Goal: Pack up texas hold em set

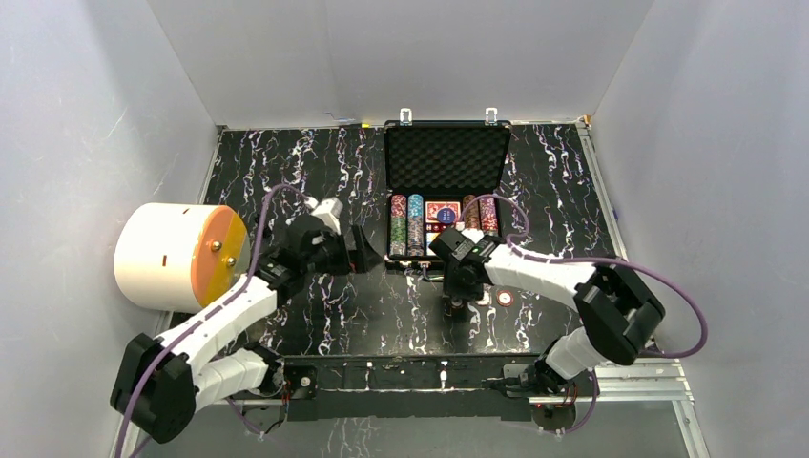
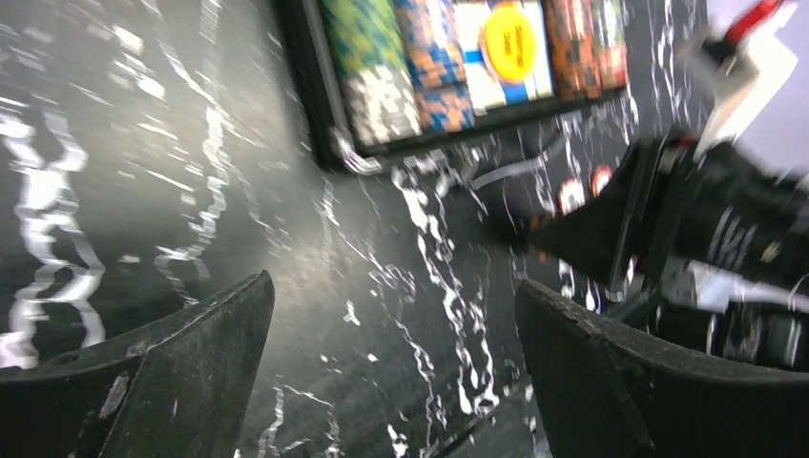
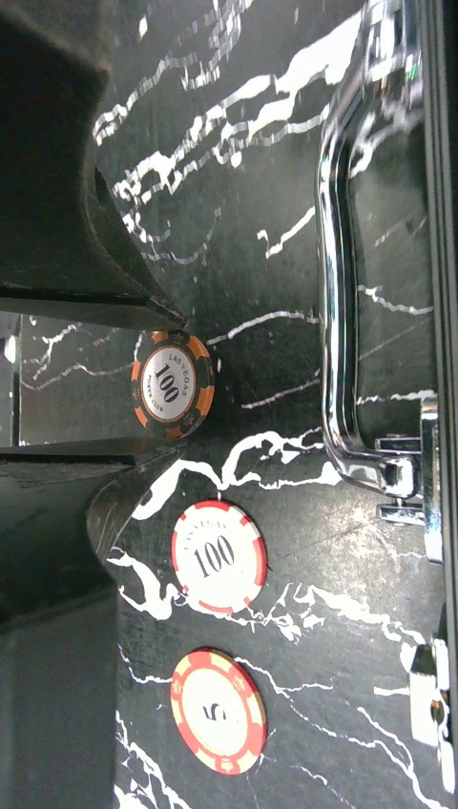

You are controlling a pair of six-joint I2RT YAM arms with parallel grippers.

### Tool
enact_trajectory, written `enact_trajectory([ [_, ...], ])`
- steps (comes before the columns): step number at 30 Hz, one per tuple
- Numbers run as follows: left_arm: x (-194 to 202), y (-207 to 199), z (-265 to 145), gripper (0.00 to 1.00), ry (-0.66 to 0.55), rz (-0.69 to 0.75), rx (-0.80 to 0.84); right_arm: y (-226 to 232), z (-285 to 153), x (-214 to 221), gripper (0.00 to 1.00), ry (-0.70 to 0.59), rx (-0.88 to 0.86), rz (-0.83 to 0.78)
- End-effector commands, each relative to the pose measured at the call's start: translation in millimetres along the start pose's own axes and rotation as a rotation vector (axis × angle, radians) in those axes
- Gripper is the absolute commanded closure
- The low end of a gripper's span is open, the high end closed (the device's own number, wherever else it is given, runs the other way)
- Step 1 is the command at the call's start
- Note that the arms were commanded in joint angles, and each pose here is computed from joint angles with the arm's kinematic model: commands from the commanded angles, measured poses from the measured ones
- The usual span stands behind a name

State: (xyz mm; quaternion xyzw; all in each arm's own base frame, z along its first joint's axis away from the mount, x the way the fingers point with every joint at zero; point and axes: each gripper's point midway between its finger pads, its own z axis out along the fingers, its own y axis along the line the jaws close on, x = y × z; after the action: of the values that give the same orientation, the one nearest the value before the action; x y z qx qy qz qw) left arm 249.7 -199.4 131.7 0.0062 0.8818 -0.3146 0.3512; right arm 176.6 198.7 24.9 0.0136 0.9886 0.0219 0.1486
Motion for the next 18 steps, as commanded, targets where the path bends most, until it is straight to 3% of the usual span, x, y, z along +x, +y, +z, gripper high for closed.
enact_trajectory([
  [1,35.9,-40.3,13.6,0.03,0.060,0.048,0.162,9.1,-22.5,-19.4,0.53,-0.094,-0.075,0.102],
  [9,64.9,-93.4,39.2,0.02,-0.012,0.031,0.361,28.0,-51.4,-36.4,0.52,-0.129,-0.264,0.276],
  [18,75.4,-127.5,60.2,0.25,-0.077,-0.002,0.425,51.3,-79.4,-55.1,0.52,-0.174,-0.472,0.487],
])
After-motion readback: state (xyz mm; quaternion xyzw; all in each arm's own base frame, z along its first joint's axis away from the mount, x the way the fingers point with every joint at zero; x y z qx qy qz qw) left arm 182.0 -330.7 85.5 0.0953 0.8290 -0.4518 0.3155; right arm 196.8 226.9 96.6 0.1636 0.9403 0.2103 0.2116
